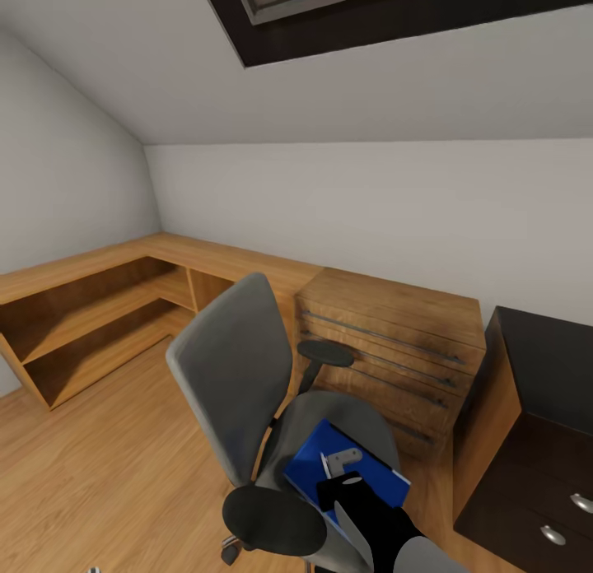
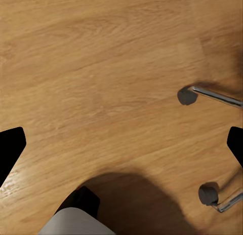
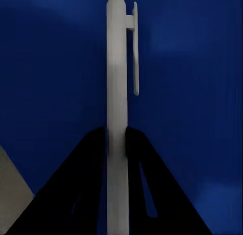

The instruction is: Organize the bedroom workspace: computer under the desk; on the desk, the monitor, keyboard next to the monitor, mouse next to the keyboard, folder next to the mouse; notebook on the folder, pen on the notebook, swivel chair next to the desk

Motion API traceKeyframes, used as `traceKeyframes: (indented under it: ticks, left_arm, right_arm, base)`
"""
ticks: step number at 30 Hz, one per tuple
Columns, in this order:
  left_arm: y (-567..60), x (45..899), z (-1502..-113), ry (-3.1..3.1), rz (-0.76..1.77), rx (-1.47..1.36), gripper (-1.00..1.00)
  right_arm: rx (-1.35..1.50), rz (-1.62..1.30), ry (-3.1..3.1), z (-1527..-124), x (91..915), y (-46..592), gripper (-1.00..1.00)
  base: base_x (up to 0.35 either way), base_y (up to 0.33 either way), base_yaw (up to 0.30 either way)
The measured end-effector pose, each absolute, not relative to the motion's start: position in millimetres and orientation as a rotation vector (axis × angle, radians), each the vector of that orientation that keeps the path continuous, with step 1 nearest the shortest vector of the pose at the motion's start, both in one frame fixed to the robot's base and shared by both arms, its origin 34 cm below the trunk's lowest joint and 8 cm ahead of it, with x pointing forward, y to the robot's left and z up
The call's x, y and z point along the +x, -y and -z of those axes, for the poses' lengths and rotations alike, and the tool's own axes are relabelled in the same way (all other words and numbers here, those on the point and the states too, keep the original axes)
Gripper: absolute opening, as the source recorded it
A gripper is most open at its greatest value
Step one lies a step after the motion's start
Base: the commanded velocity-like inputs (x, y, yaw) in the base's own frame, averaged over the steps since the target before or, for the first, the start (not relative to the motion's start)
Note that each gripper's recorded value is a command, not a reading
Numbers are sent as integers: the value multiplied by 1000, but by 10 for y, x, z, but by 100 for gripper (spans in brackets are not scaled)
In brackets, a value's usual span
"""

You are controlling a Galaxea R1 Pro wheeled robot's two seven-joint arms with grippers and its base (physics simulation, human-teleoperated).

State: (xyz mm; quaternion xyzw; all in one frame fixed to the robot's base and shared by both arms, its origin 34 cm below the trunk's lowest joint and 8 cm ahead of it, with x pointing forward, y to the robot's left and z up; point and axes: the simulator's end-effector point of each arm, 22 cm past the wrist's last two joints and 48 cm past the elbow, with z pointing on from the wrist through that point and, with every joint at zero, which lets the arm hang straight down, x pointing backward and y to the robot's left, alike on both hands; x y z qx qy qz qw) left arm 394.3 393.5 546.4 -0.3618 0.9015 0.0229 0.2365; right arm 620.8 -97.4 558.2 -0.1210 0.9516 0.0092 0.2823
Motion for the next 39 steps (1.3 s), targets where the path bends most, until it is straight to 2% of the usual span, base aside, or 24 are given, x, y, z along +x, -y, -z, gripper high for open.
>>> traceKeyframes:
  ticks: [12, 17, 28, 39]
  left_arm:
    - [-3937, 3954, -5677, -2474, -65, -993, 100]
    - [-3936, 3959, -5765, -2474, -65, -994, 100]
    - [-3982, 3918, -5895, -2458, -88, -1010, 100]
    - [-4065, 3984, -6117, -2396, -112, -1018, 100]
  right_arm:
    - [-319, -32, -2528, -5868, 6292, 946, -100]
    - [-311, -78, -2446, -6431, 6621, 748, -100]
    - [-272, -157, -2352, -7539, 6462, 1129, -100]
    - [-138, -182, -2362, -7935, 6511, 1490, -100]
  base:
    - [-1, 0, 0]
    - [-44, 0, 0]
    - [-4, 0, 0]
    - [0, 0, 0]
